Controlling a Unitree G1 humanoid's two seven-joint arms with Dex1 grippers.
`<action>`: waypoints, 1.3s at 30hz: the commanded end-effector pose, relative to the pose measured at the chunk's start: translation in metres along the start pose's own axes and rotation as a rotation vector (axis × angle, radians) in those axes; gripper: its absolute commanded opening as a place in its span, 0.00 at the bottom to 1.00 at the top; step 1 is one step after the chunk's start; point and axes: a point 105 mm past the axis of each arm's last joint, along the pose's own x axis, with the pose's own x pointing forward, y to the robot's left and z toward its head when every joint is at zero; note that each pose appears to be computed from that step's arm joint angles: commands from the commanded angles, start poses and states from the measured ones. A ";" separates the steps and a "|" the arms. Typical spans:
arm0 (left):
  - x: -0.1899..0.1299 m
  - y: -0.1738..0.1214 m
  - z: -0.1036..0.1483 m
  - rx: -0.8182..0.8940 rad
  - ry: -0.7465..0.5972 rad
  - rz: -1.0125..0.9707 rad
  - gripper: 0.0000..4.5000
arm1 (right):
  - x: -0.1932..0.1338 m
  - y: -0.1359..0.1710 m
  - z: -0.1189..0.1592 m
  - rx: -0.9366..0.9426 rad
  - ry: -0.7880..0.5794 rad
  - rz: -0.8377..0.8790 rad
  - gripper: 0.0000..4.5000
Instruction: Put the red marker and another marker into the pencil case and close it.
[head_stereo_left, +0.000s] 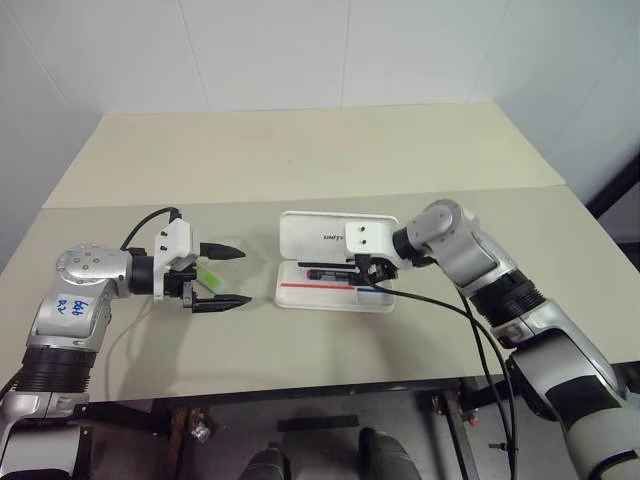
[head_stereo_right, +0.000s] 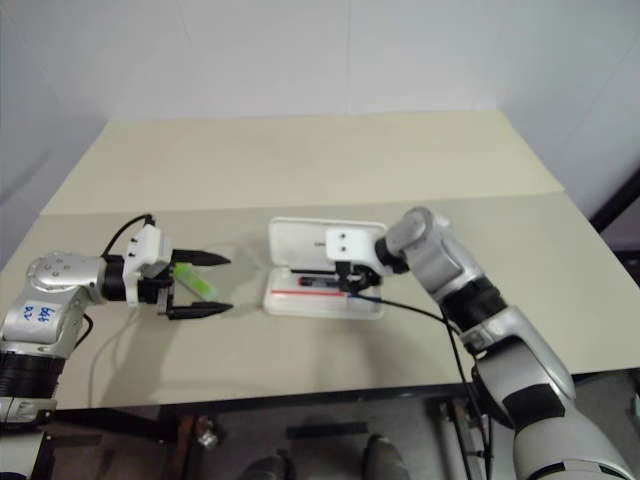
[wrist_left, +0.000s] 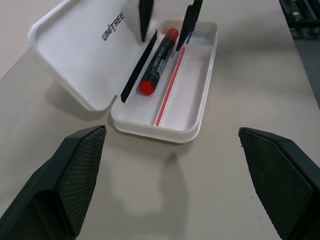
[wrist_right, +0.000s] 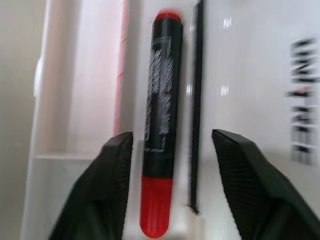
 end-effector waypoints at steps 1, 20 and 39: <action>-0.003 0.001 0.010 0.030 -0.031 0.006 1.00 | -0.015 -0.007 0.024 -0.022 -0.077 -0.031 0.56; 0.010 -0.007 0.012 -0.081 -0.083 0.101 1.00 | -0.097 0.052 0.024 0.094 -0.371 0.036 0.99; 0.007 0.033 -0.005 -0.636 -0.018 1.096 1.00 | -0.166 0.017 -0.032 0.270 -0.513 -0.343 0.99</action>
